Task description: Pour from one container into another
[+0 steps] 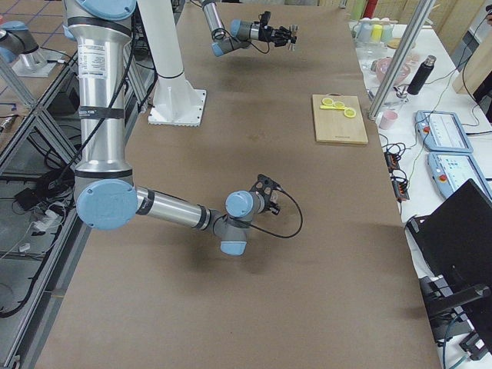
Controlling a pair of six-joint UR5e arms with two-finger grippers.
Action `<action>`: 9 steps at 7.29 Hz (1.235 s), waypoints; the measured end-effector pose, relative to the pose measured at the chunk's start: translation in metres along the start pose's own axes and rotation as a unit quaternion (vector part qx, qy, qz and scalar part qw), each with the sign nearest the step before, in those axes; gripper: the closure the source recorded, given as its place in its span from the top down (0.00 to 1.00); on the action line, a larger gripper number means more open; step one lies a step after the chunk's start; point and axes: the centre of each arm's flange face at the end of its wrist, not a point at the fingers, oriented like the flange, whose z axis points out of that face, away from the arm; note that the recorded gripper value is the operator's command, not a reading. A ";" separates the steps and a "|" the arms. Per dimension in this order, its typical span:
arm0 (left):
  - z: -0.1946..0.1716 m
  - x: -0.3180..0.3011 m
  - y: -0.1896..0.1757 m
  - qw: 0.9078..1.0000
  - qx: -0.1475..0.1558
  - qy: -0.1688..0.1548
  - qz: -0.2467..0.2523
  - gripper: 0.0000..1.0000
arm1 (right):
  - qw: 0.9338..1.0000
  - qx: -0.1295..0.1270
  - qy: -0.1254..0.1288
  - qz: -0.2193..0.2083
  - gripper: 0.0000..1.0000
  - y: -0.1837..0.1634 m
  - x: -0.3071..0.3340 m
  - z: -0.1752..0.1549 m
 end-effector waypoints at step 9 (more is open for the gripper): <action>0.021 -0.053 0.076 0.984 -0.060 -0.144 -0.087 0.00 | 1.000 0.006 -0.005 0.001 1.00 0.015 0.001 -0.006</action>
